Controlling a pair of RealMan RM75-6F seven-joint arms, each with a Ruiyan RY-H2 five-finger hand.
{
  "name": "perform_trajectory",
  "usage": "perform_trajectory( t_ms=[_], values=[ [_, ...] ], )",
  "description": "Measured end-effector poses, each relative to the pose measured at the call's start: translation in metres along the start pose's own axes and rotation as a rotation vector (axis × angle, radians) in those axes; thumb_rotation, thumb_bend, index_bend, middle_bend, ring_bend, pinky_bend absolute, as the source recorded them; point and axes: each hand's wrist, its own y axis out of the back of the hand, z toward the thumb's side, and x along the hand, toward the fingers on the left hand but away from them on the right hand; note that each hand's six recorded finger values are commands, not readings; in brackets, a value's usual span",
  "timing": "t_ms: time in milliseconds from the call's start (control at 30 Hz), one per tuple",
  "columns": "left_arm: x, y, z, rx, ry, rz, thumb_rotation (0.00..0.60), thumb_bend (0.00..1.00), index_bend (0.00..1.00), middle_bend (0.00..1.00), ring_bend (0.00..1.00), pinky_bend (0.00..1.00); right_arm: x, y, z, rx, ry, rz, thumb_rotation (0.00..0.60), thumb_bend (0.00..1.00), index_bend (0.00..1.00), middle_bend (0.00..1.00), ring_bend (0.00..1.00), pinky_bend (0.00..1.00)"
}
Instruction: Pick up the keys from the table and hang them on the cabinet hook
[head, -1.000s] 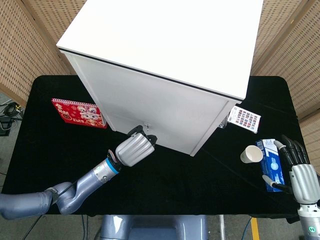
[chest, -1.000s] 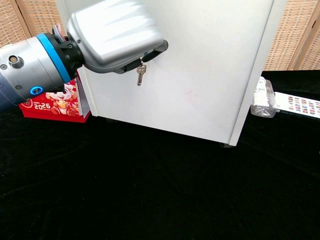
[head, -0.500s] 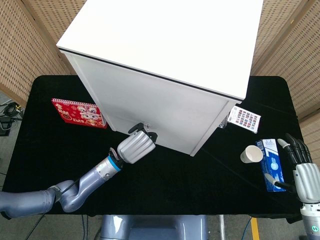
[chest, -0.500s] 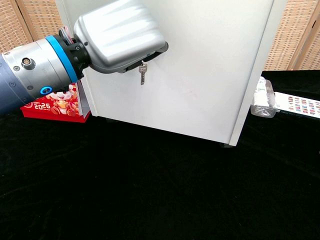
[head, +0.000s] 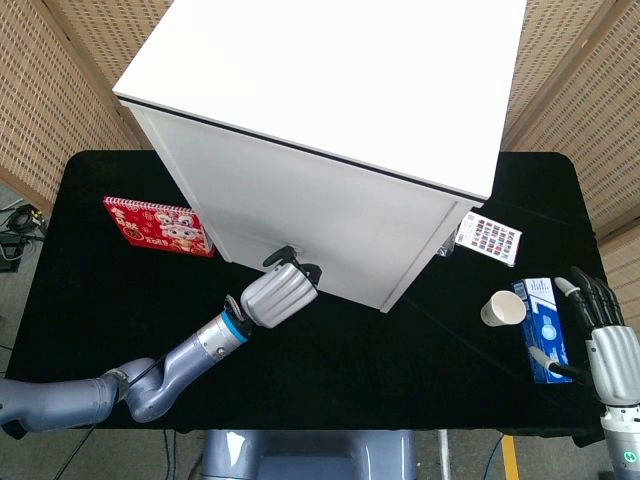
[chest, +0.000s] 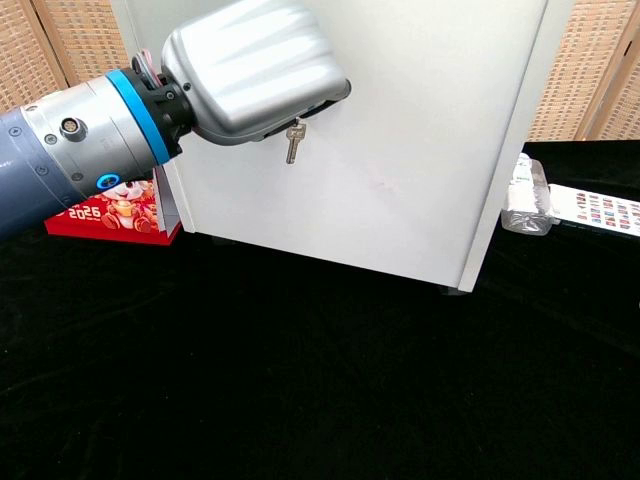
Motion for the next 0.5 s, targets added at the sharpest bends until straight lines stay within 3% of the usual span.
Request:
perform_trajectory(
  t_ms=[500],
  values=[
    [0.0027,-0.0012,0.0023,0.019,-0.002,-0.013,0.600,0.46,0.62,0.94,0.92,0.78,-0.0002,0.0027,0.0004,-0.012,0.006,-0.014,0.600,0.09,0.15,0.00,0.00,0.00]
  ],
)
